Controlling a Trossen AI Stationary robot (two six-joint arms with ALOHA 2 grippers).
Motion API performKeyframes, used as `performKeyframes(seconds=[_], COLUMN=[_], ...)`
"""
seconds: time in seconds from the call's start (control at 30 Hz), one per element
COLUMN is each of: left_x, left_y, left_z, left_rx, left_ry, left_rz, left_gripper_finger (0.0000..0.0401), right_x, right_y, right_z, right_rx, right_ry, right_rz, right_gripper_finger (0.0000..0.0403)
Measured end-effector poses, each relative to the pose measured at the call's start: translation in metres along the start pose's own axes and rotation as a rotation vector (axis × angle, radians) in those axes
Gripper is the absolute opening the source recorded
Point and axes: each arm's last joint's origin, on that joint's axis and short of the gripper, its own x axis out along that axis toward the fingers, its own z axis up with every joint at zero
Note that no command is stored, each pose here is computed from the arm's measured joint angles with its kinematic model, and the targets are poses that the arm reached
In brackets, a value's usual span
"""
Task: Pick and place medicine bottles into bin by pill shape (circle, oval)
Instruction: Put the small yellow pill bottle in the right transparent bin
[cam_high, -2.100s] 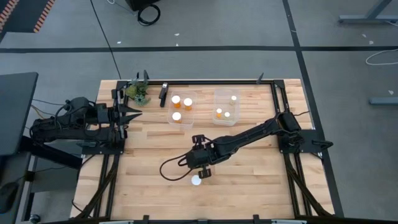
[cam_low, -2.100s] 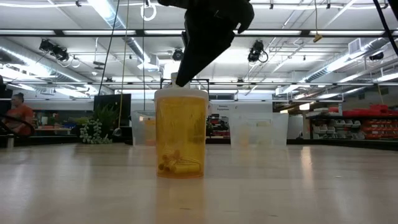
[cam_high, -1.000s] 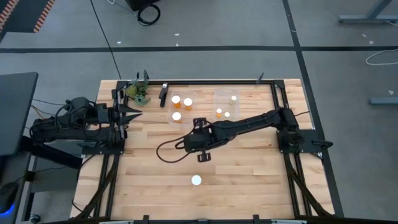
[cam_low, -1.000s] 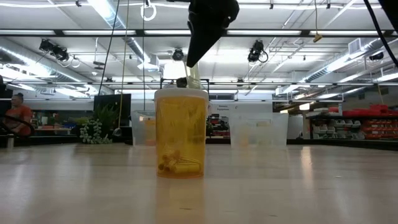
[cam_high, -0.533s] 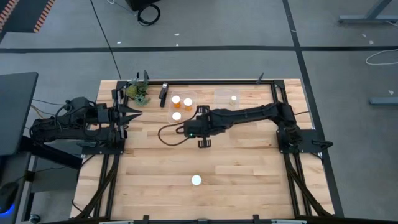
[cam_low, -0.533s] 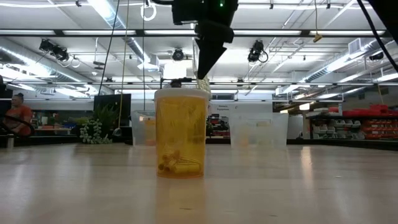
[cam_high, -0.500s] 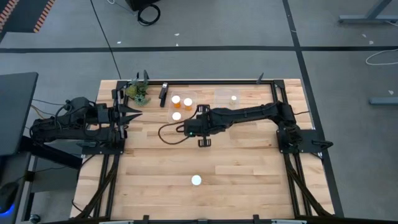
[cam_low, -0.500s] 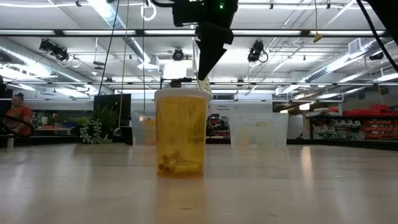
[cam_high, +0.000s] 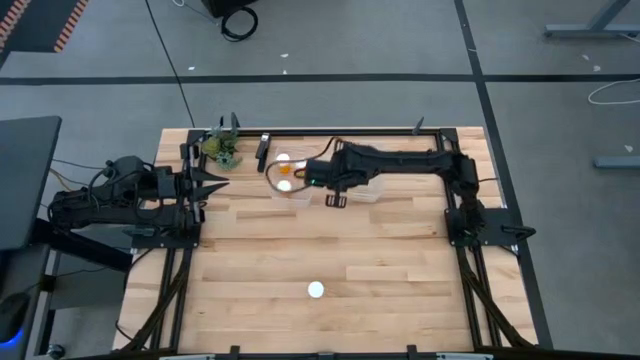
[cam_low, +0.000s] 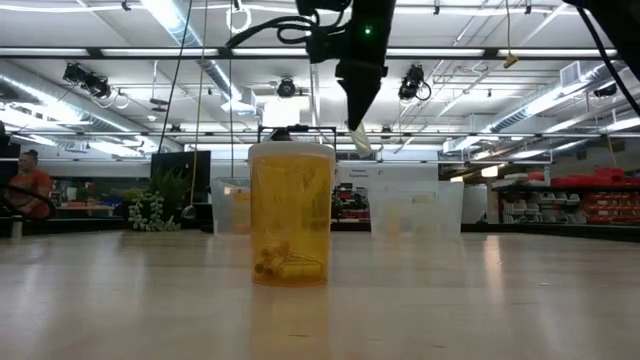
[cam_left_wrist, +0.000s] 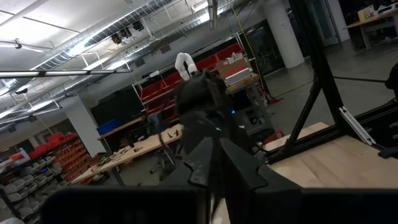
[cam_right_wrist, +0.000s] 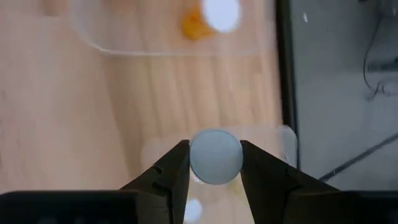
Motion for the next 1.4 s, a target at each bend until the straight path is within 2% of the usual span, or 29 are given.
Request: performKeyframes(seconds=[0.33, 0.7, 1.17, 1.4], left_x=[0.000, 0.000, 0.000, 0.000], left_y=[0.000, 0.000, 0.000, 0.000], left_z=[0.000, 0.000, 0.000, 0.000], left_rx=[0.000, 0.000, 0.000, 0.000], left_ry=[0.004, 0.004, 0.005, 0.004], left_rz=[-0.002, -0.002, -0.002, -0.002], left_gripper_finger=[0.0037, 0.0032, 0.0030, 0.0039], right_x=[-0.026, -0.054, -0.040, -0.033], right_y=[-0.051, -0.092, -0.132, -0.139], right_z=[-0.017, -0.036, -0.048, -0.050], right_rx=[0.183, 0.305, 0.426, 0.455], right_ry=[-0.034, -0.102, -0.061, -0.055], right_rz=[-0.025, -0.047, -0.074, -0.050], right_gripper_finger=[0.0138, 0.0138, 0.0138, 0.0138])
